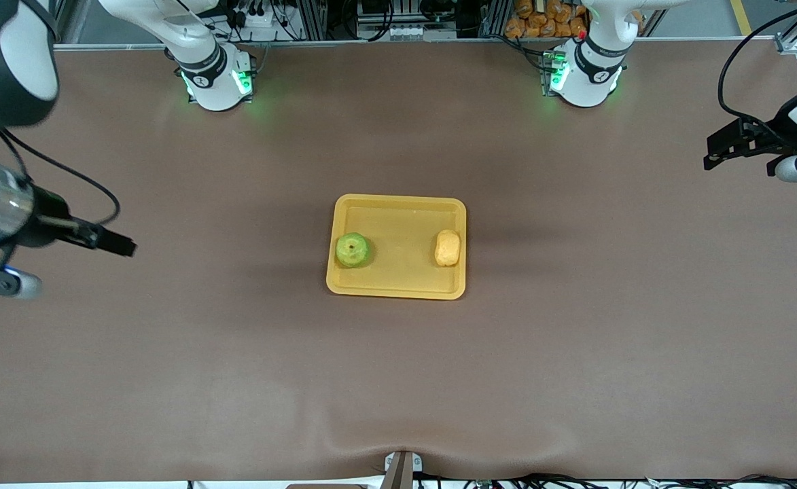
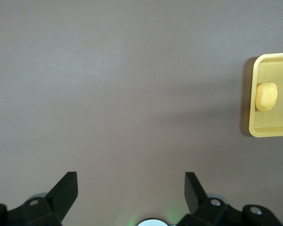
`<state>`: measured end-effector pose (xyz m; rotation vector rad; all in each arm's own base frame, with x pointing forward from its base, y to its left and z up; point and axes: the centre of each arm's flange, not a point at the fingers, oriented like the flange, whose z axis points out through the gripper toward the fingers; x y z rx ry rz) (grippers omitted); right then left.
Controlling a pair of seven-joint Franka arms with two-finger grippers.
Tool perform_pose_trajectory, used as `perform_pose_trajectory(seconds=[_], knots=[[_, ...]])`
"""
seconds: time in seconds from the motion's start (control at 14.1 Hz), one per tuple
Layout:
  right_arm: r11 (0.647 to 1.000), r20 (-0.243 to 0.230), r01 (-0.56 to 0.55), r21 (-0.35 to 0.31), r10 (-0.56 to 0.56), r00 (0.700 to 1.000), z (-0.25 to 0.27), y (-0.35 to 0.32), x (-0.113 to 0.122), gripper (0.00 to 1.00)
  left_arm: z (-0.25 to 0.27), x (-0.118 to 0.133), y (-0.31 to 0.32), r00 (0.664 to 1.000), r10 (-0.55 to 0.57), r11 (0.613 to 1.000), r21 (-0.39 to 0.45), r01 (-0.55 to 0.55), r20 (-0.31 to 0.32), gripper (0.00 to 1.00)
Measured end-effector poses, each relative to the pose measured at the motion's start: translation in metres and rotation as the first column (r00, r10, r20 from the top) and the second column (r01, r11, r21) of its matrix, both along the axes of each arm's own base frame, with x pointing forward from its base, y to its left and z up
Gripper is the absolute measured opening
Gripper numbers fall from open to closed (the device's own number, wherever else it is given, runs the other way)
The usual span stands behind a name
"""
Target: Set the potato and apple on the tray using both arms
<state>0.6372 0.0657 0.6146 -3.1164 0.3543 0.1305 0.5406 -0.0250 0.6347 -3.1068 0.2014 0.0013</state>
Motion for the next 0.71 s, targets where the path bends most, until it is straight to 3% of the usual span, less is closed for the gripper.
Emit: perform_pose_trajectory(seconds=[0.28, 0.71], knots=[[0.999, -0.011, -0.04, 0.008, 0.04, 0.999, 0.029, -0.057, -0.021, 1.0, 0.0, 0.0, 0.0, 1.0, 0.0, 1.0, 0.0, 0.0, 0.0, 1.0], [0.997, -0.032, -0.072, 0.018, 0.072, 0.997, 0.049, -0.065, -0.069, 1.0, 0.0, 0.0, 0.0, 1.0, 0.0, 1.0, 0.0, 0.0, 0.0, 1.0]])
